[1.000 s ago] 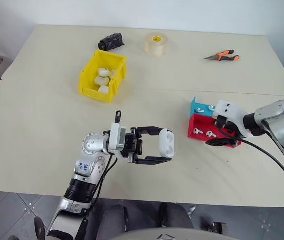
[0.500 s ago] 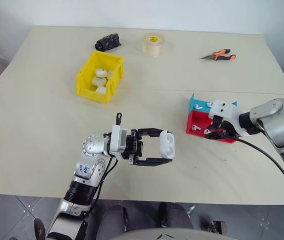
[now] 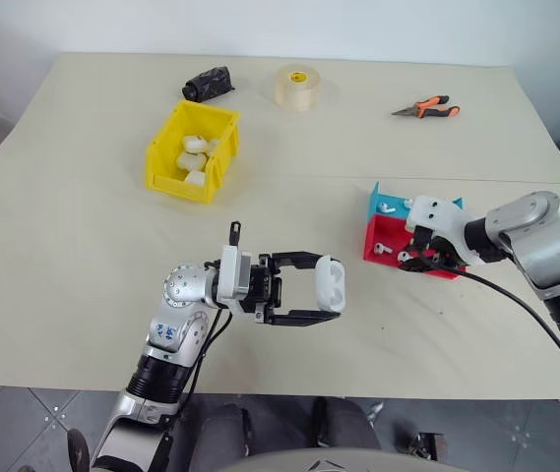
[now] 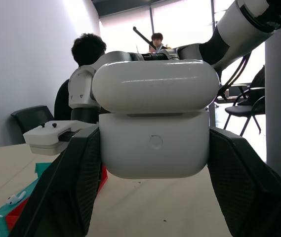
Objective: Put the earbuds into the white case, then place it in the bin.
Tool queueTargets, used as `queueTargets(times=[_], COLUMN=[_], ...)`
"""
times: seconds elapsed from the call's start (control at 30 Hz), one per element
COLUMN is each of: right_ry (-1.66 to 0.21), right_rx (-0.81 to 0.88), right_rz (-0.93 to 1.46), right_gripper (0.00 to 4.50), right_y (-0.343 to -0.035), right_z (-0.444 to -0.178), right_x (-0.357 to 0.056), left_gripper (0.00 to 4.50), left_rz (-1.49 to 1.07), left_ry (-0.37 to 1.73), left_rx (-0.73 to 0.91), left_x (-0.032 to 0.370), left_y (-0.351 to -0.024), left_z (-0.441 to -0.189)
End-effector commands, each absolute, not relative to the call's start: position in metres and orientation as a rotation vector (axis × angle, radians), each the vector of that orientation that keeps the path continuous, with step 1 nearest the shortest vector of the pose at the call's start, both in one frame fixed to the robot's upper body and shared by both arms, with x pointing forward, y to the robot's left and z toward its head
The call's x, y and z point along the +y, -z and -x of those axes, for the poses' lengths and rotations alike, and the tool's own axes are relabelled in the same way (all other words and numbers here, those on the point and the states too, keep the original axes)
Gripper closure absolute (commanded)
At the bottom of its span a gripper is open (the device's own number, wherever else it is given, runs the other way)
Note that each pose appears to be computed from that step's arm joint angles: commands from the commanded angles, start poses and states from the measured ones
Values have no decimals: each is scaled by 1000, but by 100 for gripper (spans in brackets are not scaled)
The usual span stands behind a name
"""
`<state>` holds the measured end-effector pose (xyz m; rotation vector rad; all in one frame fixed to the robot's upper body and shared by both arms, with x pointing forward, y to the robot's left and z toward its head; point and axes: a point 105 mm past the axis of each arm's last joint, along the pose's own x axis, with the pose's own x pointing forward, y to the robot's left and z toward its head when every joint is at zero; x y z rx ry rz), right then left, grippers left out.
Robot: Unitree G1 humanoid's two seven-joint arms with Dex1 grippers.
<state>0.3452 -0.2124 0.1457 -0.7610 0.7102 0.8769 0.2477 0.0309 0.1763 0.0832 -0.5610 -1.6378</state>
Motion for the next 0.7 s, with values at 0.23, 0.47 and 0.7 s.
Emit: queueTargets(times=[0.23, 0.47, 0.7], right_ry=[-876, -877, -874], right_rx=[729, 732, 722], right_rz=[820, 826, 826], right_gripper=[256, 336, 336], right_y=[-142, -140, -146], right_z=[-349, -348, -343], right_x=[-208, -207, -213], left_gripper=[169, 169, 169], left_rz=[-123, -129, -142], left_ry=[1646, 1641, 1650], left_rx=[-611, -607, -602], left_x=[28, 29, 33], left_y=[-186, -186, -185], left_z=[-245, -244, -246])
